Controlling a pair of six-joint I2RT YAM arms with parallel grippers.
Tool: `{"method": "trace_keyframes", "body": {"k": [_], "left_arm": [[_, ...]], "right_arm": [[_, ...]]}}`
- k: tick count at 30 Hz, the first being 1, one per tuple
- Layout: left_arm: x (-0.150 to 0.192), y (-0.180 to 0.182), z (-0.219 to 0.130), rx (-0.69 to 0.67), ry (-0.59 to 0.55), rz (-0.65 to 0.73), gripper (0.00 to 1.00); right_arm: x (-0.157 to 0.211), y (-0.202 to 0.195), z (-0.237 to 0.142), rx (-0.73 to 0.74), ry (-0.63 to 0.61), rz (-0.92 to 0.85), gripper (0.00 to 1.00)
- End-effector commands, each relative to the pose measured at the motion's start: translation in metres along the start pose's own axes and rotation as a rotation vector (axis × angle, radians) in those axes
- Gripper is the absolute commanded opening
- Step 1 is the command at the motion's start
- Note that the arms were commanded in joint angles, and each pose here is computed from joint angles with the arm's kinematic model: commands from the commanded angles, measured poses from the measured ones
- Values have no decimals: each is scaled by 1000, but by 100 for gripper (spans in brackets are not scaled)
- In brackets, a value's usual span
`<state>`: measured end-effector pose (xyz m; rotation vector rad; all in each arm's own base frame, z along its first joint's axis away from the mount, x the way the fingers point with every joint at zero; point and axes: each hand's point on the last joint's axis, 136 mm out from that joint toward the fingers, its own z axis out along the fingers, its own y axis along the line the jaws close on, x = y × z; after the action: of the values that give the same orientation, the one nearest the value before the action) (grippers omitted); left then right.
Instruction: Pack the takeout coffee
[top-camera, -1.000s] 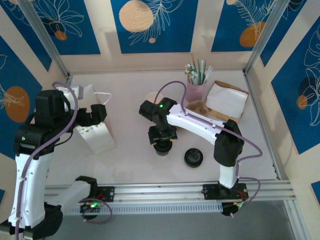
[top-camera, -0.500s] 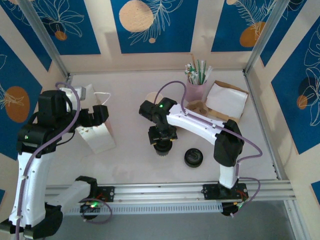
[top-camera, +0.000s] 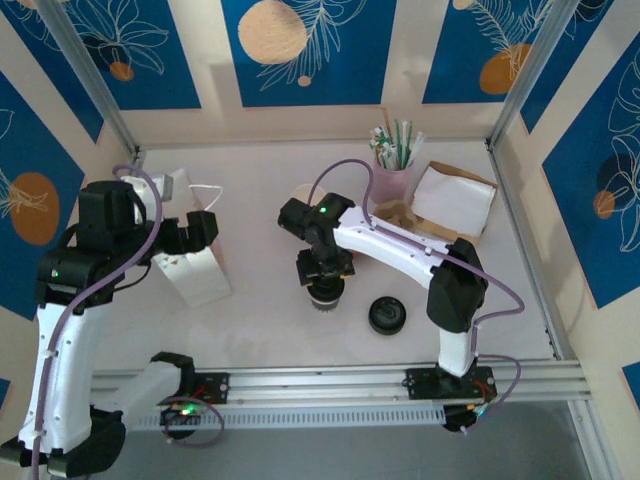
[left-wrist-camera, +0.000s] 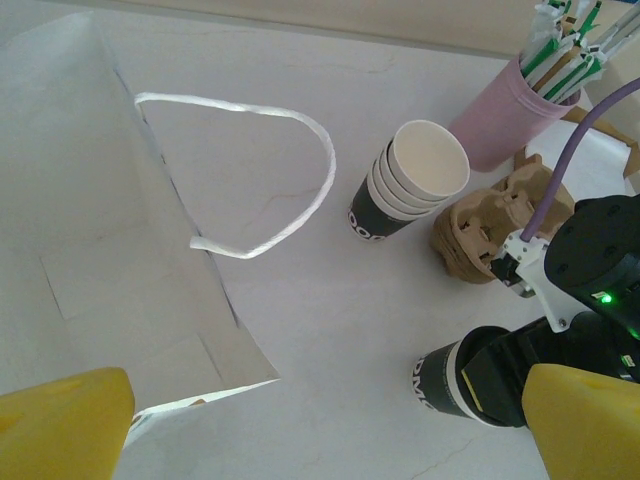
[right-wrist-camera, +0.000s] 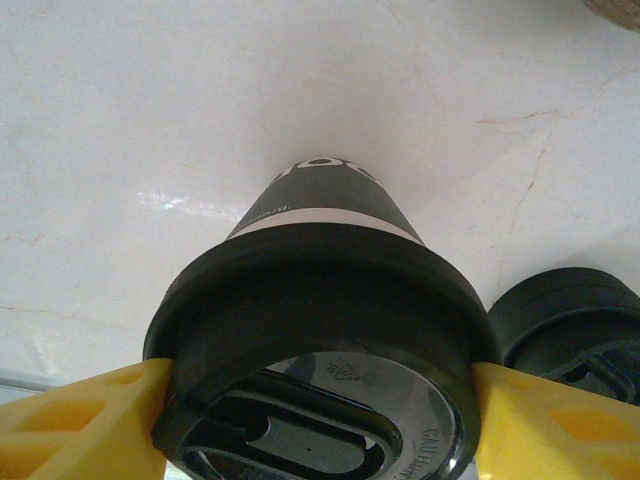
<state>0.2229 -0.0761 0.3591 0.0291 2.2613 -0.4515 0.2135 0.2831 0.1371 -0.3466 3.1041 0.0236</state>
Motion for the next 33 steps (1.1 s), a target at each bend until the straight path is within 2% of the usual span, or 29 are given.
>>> {"method": "trace_keyframes", "body": {"k": [1, 15, 33], "left_arm": [[-3, -3, -2, 23, -21, -13, 100], [-3, -6, 0, 41, -16, -21, 100], [-1, -5, 4, 39, -9, -24, 100]], "right_arm": [[-3, -1, 6, 4, 19, -1, 71], [7, -5, 23, 20, 60, 11, 71], [47, -17, 61, 176, 169, -18, 71]]}}
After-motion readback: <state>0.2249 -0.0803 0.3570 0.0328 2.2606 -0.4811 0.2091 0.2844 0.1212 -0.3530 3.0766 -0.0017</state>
